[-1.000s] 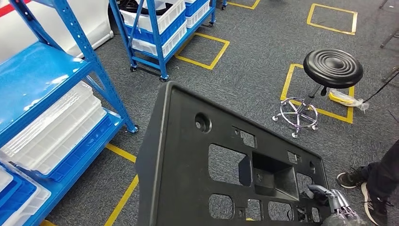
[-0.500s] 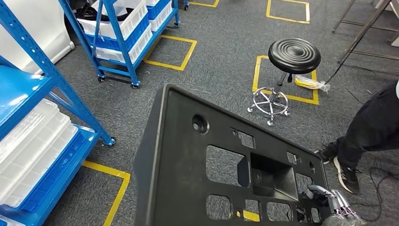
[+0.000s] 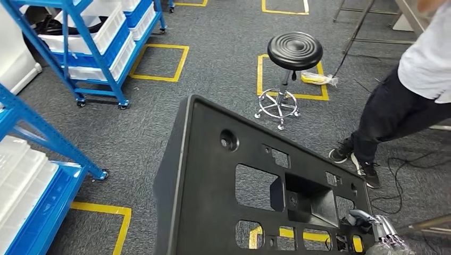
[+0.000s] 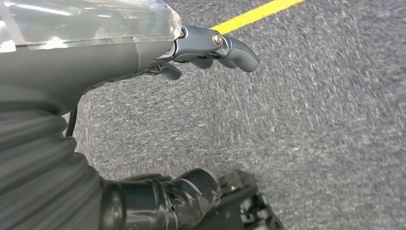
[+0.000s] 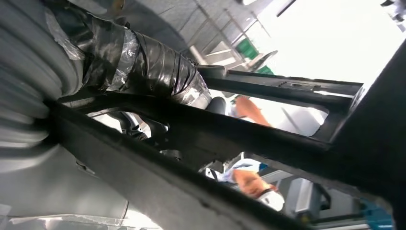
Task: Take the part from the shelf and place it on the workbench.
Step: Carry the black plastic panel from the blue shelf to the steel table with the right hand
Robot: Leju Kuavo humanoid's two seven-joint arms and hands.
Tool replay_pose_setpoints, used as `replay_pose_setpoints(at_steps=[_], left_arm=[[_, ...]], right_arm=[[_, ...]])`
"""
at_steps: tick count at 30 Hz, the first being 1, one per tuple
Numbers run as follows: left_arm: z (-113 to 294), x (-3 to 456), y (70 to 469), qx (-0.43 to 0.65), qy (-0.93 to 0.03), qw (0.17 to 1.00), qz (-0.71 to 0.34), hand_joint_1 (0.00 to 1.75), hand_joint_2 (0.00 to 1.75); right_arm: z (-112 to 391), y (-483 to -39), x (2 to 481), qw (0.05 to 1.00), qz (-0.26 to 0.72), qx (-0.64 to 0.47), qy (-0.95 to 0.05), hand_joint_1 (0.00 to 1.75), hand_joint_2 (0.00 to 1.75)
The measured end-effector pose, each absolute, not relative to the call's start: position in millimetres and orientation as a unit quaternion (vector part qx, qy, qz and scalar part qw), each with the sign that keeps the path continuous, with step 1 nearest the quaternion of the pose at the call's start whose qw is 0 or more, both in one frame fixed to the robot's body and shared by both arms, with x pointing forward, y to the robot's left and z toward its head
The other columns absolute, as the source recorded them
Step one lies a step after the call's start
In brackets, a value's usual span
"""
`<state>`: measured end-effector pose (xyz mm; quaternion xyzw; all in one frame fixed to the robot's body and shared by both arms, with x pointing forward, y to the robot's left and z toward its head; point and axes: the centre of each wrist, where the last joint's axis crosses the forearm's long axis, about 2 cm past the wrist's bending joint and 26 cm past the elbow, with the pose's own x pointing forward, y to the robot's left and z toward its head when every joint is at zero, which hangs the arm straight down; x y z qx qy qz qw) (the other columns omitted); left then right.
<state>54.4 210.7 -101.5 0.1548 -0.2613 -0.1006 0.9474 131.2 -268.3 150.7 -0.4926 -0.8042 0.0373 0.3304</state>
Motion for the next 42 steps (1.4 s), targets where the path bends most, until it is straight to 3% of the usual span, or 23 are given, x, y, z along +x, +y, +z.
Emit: replay_pose_setpoints(at_steps=[42], left_arm=[[-101.4,53.1,208.6,0.155,-0.257,0.949,-0.094,0.0,1.75]], right_arm=[[151.9,-271.6,128.9,0.332,0.026,-0.504,-0.797,1.73,1.75]])
